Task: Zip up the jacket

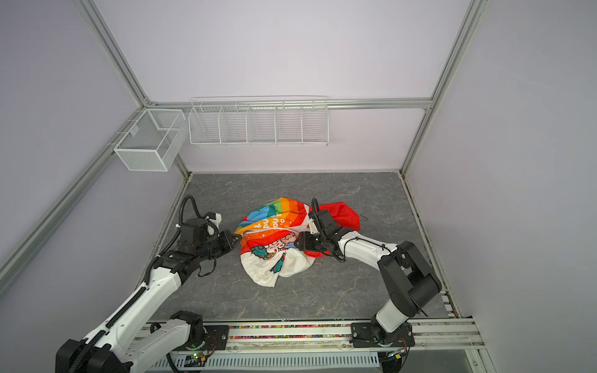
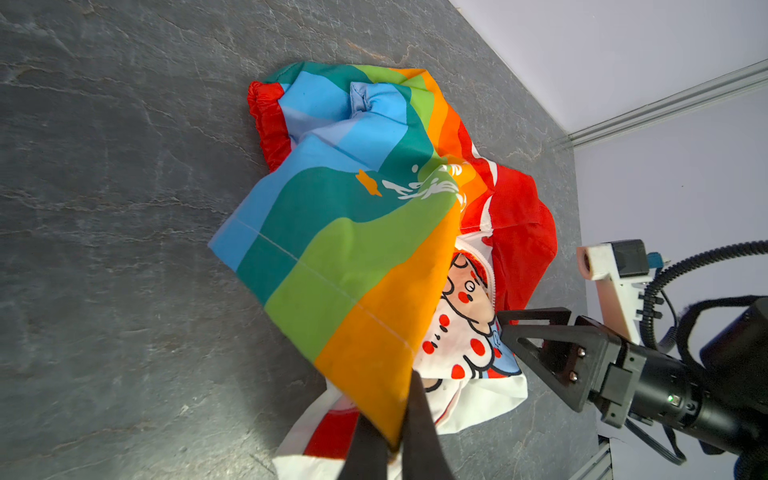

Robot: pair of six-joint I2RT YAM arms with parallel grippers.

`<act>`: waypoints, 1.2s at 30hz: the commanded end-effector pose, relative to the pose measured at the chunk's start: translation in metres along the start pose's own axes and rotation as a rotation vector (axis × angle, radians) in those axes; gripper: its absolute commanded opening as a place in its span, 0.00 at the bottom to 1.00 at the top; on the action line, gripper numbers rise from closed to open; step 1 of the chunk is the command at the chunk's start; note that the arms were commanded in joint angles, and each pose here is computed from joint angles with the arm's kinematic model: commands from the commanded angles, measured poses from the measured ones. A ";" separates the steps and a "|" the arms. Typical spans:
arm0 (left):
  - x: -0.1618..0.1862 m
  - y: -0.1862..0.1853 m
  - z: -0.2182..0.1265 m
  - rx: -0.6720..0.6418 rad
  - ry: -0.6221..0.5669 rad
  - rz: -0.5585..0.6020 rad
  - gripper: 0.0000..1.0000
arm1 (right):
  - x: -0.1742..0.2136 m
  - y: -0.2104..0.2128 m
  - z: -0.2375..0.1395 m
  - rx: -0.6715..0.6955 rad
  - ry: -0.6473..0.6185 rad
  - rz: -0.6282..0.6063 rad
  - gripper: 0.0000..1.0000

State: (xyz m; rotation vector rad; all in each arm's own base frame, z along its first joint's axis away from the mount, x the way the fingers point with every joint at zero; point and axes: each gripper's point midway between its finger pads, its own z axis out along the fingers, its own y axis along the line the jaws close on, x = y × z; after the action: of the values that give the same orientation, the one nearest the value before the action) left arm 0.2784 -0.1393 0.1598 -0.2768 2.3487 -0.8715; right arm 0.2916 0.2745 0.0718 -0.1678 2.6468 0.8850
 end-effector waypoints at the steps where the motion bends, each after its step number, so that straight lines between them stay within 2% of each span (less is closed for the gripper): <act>1: -0.010 -0.007 -0.006 0.007 -0.021 0.019 0.00 | 0.008 -0.009 0.005 0.024 0.001 0.020 0.61; 9: -0.011 -0.008 -0.006 0.011 -0.025 0.014 0.00 | 0.014 -0.011 0.023 -0.002 0.038 0.039 0.51; 11: -0.011 -0.008 -0.007 0.012 -0.025 0.016 0.00 | 0.014 -0.010 0.025 -0.010 0.038 0.039 0.46; 14: -0.011 -0.009 -0.007 0.014 -0.025 0.018 0.00 | 0.009 -0.010 0.019 0.010 0.025 0.032 0.29; 17: -0.012 -0.009 -0.009 0.012 -0.032 0.021 0.00 | 0.001 -0.010 0.005 0.042 -0.002 0.010 0.23; 19: -0.014 -0.008 -0.010 0.008 -0.040 0.022 0.00 | -0.012 -0.003 -0.010 0.056 -0.032 -0.017 0.21; 28: -0.017 0.000 -0.012 -0.017 -0.052 0.016 0.00 | -0.030 -0.005 -0.065 0.165 -0.059 -0.137 0.15; 33: -0.018 0.001 -0.013 -0.018 -0.055 0.016 0.00 | -0.037 -0.012 -0.078 0.207 -0.051 -0.183 0.14; 36: -0.018 0.000 -0.013 -0.014 -0.053 0.019 0.00 | -0.037 -0.018 -0.071 0.204 0.003 -0.186 0.16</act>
State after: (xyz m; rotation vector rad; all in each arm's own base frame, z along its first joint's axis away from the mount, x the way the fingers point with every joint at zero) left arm 0.2792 -0.1290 0.1581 -0.3098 2.3513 -0.8474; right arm 0.3097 0.2258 0.1361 -0.2868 2.5979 0.6080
